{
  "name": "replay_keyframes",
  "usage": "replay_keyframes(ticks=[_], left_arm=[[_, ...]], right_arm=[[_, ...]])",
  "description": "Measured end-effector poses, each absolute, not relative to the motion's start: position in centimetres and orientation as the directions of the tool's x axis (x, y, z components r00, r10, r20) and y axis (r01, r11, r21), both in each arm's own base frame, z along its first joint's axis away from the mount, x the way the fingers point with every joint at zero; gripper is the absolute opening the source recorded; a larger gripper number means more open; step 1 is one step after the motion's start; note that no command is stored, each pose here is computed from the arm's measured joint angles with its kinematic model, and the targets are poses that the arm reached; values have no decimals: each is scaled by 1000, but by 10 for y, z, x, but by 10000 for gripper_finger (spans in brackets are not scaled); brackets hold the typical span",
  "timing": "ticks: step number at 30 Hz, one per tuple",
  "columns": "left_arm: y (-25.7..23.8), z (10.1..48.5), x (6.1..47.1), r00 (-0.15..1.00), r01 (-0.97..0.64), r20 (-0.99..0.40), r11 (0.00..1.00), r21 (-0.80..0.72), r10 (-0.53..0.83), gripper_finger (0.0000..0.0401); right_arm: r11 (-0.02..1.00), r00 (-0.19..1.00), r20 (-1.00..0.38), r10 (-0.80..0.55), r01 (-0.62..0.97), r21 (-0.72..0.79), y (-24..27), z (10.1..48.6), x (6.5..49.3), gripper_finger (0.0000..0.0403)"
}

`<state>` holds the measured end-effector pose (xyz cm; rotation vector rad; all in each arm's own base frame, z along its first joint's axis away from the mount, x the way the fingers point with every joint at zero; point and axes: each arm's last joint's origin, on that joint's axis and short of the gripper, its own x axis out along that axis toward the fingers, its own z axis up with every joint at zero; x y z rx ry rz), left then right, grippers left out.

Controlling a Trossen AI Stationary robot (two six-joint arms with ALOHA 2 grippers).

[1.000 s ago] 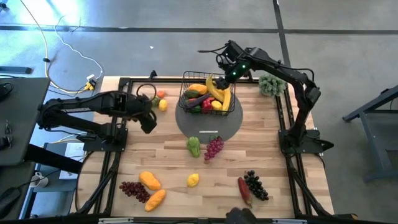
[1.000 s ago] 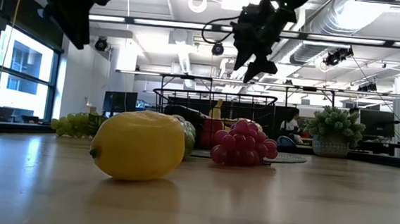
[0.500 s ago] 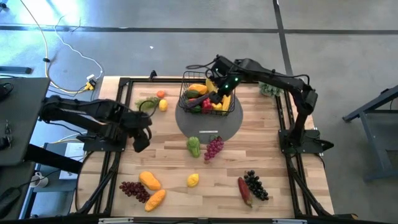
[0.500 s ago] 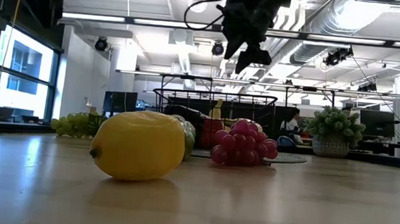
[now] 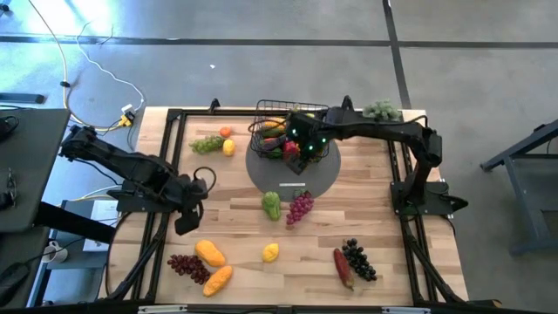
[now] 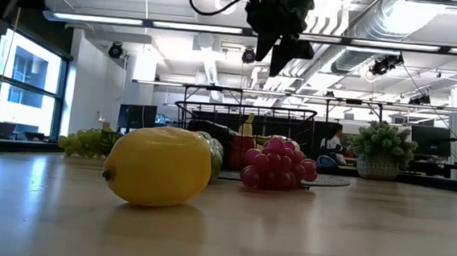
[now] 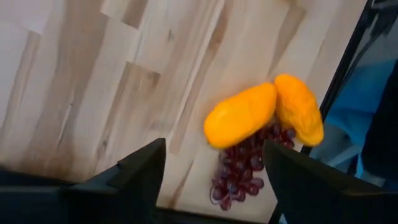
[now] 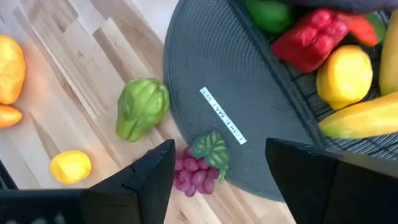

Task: Build produce basket
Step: Put the yellow mango into the wire basket

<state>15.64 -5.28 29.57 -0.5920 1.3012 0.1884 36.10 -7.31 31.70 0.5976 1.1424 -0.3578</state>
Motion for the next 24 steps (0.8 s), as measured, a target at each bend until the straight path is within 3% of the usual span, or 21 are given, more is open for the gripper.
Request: replay_keyframes(ticks=[10, 24], left_arm=[[-83, 287, 161, 234, -290, -952, 920, -263, -198, 278], [-146, 269, 169, 324, 70, -928, 983, -171, -184, 278]], right_arm=[[805, 361, -932, 12, 550, 223, -30, 317, 366, 231], [802, 397, -916, -52, 564, 199, 5, 340, 348, 231]])
